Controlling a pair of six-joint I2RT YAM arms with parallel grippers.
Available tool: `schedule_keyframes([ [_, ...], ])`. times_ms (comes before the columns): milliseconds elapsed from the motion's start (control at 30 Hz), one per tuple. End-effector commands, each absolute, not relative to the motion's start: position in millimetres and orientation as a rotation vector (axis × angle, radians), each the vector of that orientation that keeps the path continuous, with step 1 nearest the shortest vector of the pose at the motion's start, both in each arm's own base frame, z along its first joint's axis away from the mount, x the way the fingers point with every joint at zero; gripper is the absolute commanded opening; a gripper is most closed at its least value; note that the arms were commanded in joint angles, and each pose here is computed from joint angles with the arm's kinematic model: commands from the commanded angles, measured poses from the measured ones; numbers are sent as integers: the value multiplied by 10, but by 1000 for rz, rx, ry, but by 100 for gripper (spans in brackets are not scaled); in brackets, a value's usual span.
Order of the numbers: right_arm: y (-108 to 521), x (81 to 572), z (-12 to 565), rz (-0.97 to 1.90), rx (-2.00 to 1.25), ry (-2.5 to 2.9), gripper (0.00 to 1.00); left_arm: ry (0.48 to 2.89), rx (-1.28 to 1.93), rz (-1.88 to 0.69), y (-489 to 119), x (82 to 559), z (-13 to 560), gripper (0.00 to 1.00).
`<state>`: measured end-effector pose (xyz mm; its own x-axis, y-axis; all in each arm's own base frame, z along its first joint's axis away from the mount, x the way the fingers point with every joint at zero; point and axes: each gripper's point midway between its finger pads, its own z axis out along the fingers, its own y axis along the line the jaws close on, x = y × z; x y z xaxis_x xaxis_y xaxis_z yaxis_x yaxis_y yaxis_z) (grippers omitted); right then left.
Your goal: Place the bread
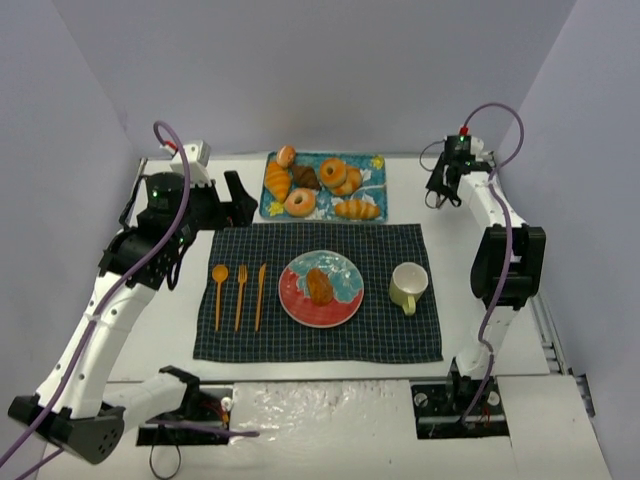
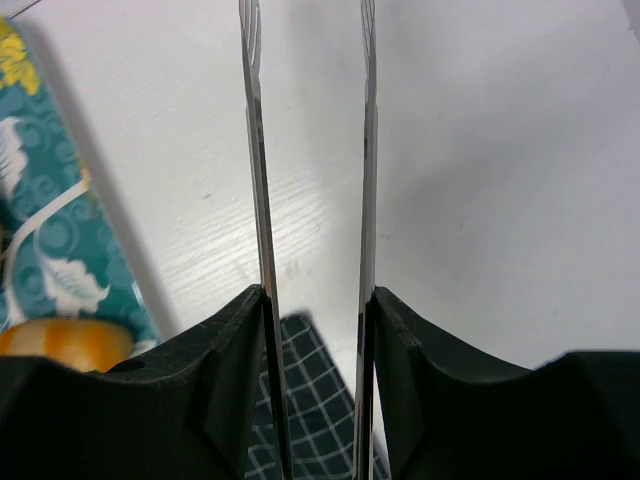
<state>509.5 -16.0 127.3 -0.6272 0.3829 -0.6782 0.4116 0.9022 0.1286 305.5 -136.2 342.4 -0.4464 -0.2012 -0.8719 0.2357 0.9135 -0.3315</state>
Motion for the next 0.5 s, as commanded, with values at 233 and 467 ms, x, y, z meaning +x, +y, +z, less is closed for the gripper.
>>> schedule_keyframes([
  [233, -737, 5432, 963, -205, 664, 2260, 45, 1859, 14, -528, -1350, 3112, 3745, 97],
  [467, -834, 5382, 817, -255, 670, 2285, 51, 1860, 14, -534, -1362, 3132, 3735, 97],
])
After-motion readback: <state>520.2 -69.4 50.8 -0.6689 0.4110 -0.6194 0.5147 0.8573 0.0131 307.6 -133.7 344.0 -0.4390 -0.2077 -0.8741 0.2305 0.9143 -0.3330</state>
